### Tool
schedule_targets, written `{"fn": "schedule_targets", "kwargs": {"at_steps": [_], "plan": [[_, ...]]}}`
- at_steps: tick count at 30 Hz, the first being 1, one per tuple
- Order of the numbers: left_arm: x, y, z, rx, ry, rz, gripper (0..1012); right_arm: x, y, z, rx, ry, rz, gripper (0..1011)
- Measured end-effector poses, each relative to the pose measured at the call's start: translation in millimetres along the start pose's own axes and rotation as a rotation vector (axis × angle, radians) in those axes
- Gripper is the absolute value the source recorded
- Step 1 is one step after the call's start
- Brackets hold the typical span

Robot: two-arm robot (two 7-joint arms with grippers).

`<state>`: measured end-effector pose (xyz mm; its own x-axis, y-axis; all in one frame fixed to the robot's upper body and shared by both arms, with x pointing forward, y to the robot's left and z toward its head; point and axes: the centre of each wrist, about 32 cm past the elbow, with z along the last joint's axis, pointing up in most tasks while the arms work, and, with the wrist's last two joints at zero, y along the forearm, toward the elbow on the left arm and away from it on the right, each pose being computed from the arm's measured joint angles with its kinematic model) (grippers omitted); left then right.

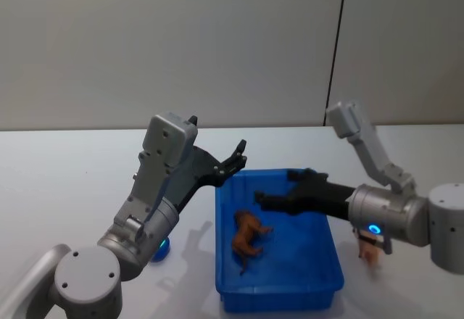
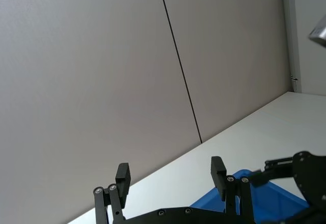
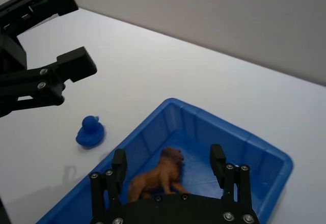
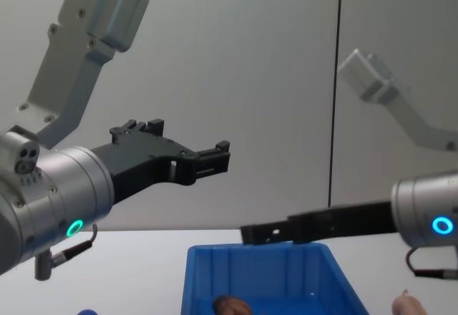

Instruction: Pick up the two dolls from the table and place them into the box.

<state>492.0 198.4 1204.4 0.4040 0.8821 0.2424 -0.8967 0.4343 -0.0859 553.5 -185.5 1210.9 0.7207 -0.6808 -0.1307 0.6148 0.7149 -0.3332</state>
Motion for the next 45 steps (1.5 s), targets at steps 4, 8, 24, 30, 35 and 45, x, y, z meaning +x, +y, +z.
{"fn": "schedule_targets", "kwargs": {"at_steps": [4,8,24,30,35,45], "plan": [[0.0,0.0,0.0,0.000,0.000,0.000,1001,3.4,-10.8,0.7,0.036,-0.026,-0.049,1001],[0.0,0.0,0.0,0.000,0.000,0.000,1001,5.9,-20.4,-0.4,0.066,-0.037,-0.086,1001],[0.0,0.0,0.0,0.000,0.000,0.000,1001,-0.3,-83.9,-44.6,0.229,-0.004,-0.229,1001],[0.0,0.0,0.0,0.000,0.000,0.000,1001,-11.7,-102.1,-63.4,0.252,0.001,-0.266,1001],[0.0,0.0,0.0,0.000,0.000,0.000,1001,-23.3,-114.4,-75.2,0.257,0.002,-0.302,1001],[0.0,0.0,0.0,0.000,0.000,0.000,1001,-37.6,-127.4,-84.9,0.244,0.013,-0.389,1001]]}}
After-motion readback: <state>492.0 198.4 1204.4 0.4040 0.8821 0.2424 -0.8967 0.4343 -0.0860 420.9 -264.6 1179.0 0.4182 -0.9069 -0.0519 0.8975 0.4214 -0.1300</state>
